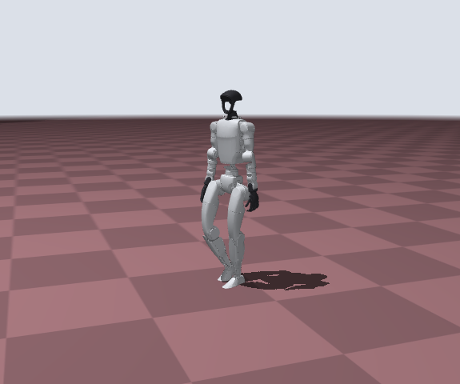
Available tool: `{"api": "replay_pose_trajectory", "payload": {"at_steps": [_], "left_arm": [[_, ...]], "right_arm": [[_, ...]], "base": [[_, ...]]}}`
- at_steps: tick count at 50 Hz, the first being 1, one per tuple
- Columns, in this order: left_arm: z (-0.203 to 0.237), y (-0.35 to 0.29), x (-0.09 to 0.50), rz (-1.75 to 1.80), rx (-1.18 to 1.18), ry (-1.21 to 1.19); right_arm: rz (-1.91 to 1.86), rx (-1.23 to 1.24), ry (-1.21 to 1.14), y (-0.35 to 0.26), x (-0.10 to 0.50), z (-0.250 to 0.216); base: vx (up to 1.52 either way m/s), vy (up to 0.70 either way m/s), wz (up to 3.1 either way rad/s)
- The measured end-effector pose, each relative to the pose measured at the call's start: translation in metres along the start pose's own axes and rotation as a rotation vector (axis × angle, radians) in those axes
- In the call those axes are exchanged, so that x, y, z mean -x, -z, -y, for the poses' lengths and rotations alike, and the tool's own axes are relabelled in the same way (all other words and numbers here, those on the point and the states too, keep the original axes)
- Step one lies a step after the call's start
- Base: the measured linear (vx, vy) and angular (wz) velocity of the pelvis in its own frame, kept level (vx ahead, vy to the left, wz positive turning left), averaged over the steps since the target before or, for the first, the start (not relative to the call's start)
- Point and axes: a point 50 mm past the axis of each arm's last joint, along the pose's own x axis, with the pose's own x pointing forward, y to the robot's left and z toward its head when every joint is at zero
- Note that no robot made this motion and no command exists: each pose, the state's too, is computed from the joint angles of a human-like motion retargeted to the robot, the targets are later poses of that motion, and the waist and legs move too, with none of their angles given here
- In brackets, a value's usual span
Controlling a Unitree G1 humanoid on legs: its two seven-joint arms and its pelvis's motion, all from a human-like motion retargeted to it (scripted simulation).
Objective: Upper body actions
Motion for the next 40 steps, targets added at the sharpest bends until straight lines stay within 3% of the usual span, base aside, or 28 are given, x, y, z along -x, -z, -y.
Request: {"api": "replay_pose_trajectory", "payload": {"at_steps": [7, 15, 23, 32, 40], "left_arm": [[-0.012, 0.039, 0.002, -0.104, 0.071, -0.019], [-0.029, 0.028, 0.002, -0.083, 0.052, -0.076], [-0.03, -0.009, 0.002, 0.039, 0.063, -0.066], [-0.006, -0.006, -0.001, 0.059, 0.059, -0.01], [-0.006, -0.033, 0.0, 0.181, -0.133, -0.038]], "right_arm": [[-0.166, -0.168, -0.031, 0.033, 0.01, -0.013], [-0.265, -0.256, -0.06, 0.054, 0.019, -0.021], [-0.194, -0.225, -0.059, 0.038, 0.014, -0.023], [-0.089, -0.161, -0.067, 0.016, 0.006, -0.017], [0.056, -0.104, -0.007, -0.024, -0.006, 0.01]], "base": [[0.07, -0.47, 0.82], [-0.1, -0.6, 0.61], [-0.3, -0.73, 0.67], [-0.17, -0.39, 0.48], [0.03, -0.25, 0.3]]}}
